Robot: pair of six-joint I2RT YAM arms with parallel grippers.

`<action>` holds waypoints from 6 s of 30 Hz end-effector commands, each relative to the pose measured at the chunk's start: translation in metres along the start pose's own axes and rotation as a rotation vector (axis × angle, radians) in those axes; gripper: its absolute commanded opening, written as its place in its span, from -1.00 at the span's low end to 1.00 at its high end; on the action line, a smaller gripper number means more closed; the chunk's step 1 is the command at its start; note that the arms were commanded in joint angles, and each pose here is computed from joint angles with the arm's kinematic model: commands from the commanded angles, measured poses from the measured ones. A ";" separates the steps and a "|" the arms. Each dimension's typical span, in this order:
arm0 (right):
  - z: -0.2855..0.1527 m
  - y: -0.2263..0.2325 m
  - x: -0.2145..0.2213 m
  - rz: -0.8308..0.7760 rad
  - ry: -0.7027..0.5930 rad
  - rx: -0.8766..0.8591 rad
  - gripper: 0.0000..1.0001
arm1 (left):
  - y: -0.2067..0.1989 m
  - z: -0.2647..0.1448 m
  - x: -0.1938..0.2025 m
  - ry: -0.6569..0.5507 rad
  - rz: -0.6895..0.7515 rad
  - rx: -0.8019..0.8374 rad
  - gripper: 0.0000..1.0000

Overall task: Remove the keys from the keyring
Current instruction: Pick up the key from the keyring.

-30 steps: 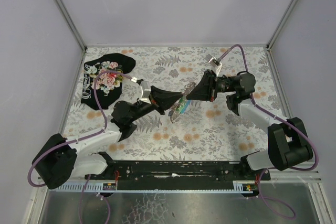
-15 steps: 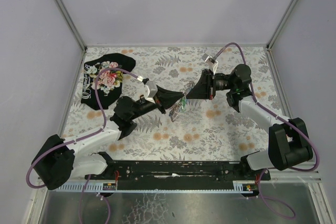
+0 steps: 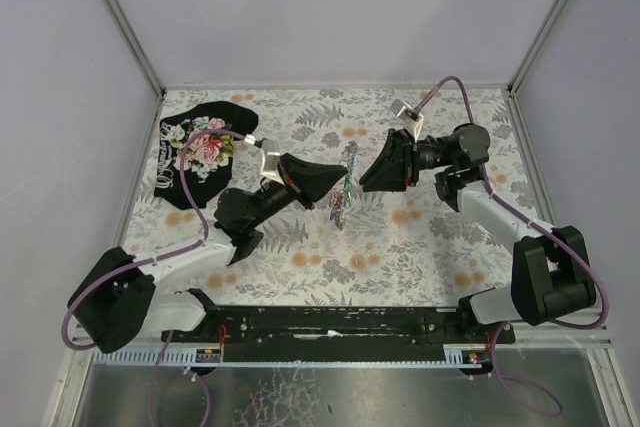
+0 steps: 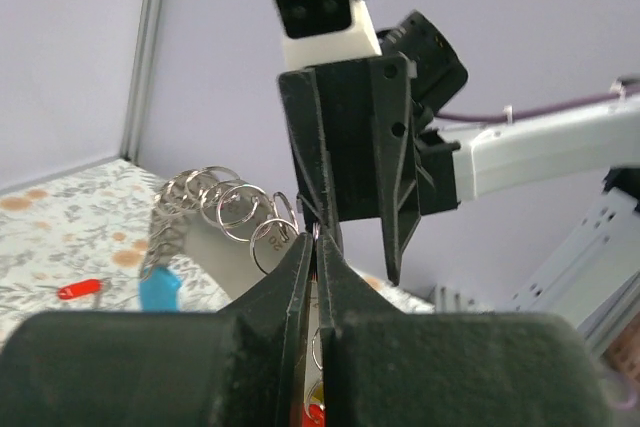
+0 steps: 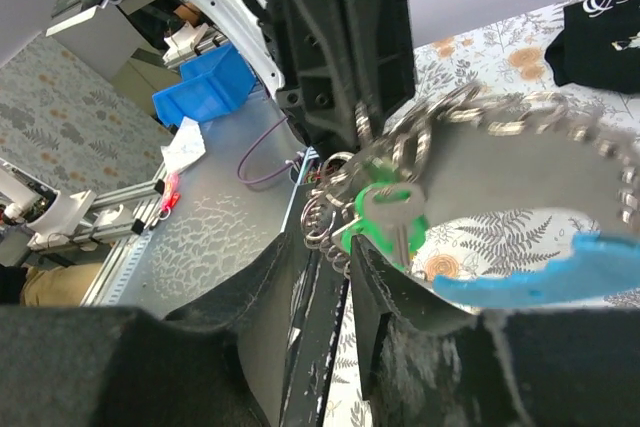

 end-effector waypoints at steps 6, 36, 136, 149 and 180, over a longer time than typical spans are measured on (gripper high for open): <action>-0.039 0.027 -0.035 -0.115 -0.028 0.081 -0.24 | 0.012 0.011 -0.038 -0.175 -0.232 -0.007 -1.00; -0.003 0.057 -0.059 -0.252 0.091 0.227 -0.29 | 0.008 0.026 -0.047 -0.247 -0.110 0.199 -1.00; -0.025 0.002 -0.022 -0.297 0.648 0.565 -1.00 | 0.003 -0.015 0.028 0.101 0.067 0.183 -0.25; -0.012 0.016 -0.027 -0.319 0.559 0.471 -1.00 | -0.007 -0.006 0.033 0.080 -0.026 0.306 -0.45; -0.001 0.031 -0.041 0.017 0.140 0.203 -1.00 | -0.008 -0.019 -0.015 -0.044 -0.259 0.299 -0.23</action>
Point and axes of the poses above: each gripper's point midway between its finger pads, its own z axis out along the fingers, its own y axis along the line the jaws close on, x = y × z, the point moved 6 cm from there along -z, back along the fingers, and after that the axes turned 12 degrees about z, right-handed, at the moved point
